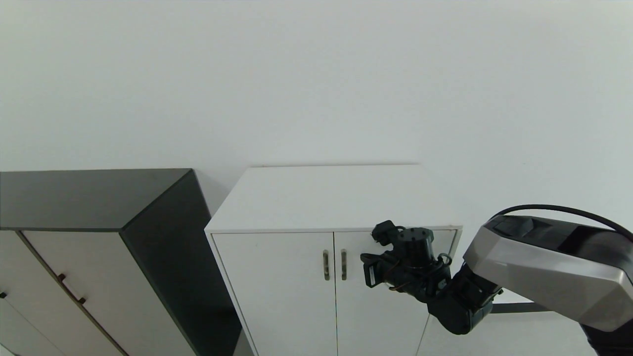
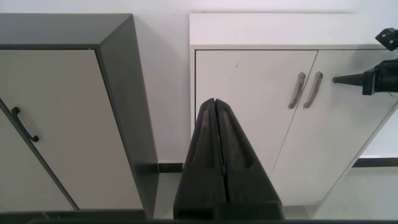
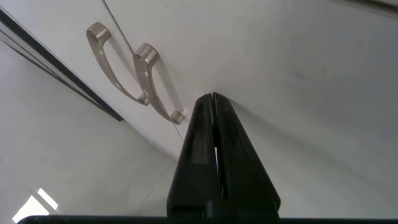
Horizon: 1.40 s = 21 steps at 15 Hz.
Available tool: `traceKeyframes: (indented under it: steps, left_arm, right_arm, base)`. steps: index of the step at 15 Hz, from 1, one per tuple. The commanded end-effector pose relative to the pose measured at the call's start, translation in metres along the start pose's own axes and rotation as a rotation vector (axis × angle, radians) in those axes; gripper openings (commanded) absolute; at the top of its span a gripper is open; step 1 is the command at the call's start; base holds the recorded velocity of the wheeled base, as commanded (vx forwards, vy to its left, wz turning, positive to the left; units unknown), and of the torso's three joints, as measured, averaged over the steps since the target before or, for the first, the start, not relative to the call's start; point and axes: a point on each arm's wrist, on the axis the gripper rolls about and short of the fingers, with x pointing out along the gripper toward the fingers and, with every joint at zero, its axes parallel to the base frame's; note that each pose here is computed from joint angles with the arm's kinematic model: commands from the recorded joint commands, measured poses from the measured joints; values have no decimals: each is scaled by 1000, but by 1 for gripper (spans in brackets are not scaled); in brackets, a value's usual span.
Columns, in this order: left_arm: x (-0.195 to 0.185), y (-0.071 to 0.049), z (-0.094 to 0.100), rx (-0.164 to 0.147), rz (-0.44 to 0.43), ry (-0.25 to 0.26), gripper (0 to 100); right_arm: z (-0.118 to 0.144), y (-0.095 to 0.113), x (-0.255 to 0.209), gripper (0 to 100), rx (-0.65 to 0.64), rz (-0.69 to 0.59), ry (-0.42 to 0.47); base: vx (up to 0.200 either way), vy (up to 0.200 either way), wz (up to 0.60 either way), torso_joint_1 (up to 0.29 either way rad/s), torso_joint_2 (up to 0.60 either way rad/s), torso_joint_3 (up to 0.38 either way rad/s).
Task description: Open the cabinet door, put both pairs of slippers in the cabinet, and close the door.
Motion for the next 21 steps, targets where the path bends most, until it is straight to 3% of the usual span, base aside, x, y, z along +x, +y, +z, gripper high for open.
traceKeyframes:
  steps: [1,6,9,12,15,16,17,19,21]
  left_arm:
    - [0,0,0,1,0,0,0]
    - [0,0,0,1,0,0,0]
    - [0,0,0,-1,0,0,0]
    - [0,0,0,-2,-1,0,0]
    - [0,0,0,-4,-1,0,0]
    - [0,0,0,-4,-1,0,0]
    - [0,0,0,-4,-1,0,0]
    - [0,0,0,-4,-1,0,0]
    - [0,0,0,-4,-1,0,0]
  right_arm:
    - [0,-1,3,0,0,-2,-4]
    - [7,5,-7,0,-5,1,-13]
    - [21,23,-39,0,-23,-1,-32]
    - [26,21,-86,0,-24,-65,-56]
    - [11,16,-146,0,-26,-97,-47]
    - [11,16,-146,0,-26,-97,-47]
    - [-1,10,-184,0,-21,-207,-66]
    - [-11,7,-219,0,-23,-284,-73]
    - [-6,3,-243,0,-14,-375,-129]
  base:
    - [0,0,0,0,0,0]
    - [0,0,0,0,0,0]
    - [0,0,0,0,0,0]
    - [0,0,0,0,0,0]
    - [0,0,0,0,0,0]
    - [0,0,0,0,0,0]
    - [0,0,0,0,0,0]
    - [0,0,0,0,0,0]
    - [0,0,0,0,0,0]
